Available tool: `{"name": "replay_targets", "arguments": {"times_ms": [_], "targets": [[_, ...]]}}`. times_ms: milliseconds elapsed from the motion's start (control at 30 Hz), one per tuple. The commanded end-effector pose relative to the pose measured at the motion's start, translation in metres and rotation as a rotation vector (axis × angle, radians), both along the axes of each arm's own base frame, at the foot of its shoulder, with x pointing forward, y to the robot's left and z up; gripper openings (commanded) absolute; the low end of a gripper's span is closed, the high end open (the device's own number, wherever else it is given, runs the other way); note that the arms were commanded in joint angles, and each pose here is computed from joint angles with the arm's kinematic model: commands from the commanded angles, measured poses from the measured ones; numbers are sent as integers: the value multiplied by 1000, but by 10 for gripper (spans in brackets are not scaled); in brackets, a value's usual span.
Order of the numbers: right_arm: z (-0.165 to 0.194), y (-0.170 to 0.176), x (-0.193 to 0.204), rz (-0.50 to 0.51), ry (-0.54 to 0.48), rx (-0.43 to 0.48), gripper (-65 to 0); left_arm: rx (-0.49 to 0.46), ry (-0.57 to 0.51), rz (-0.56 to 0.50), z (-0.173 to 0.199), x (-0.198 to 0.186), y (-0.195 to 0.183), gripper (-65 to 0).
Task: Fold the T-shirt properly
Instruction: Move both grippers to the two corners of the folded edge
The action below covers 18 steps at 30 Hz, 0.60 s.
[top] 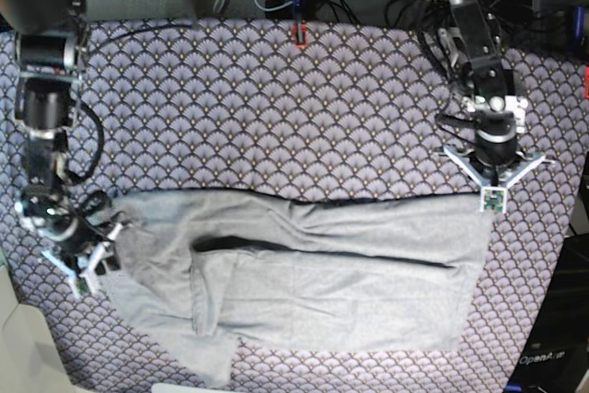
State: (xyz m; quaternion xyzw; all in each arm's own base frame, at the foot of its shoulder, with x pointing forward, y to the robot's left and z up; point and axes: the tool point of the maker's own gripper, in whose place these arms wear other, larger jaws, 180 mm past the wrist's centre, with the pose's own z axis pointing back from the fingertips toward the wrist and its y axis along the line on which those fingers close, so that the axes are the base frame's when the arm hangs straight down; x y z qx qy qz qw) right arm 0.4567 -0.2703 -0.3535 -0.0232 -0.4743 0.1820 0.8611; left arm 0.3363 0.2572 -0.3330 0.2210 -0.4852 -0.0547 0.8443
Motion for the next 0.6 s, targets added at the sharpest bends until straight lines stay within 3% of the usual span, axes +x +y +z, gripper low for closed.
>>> {"name": "replay_targets", "arguments": {"times_ms": [0, 167, 267, 567], "targets": [[25, -12, 2, -1, -62, 0, -420, 19, -66, -5, 20, 10, 2, -556], [23, -17, -41, -9, -64, -27, -355, 22, -66, -4, 19, 9, 4, -370], [26, -11, -59, -5, -64, -62, -324, 25, -70, -5, 21, 9, 4, -301], [9, 1, -80, 5, -13, -67, -225, 21, -55, -31, 18, 9, 0, -288]]}}
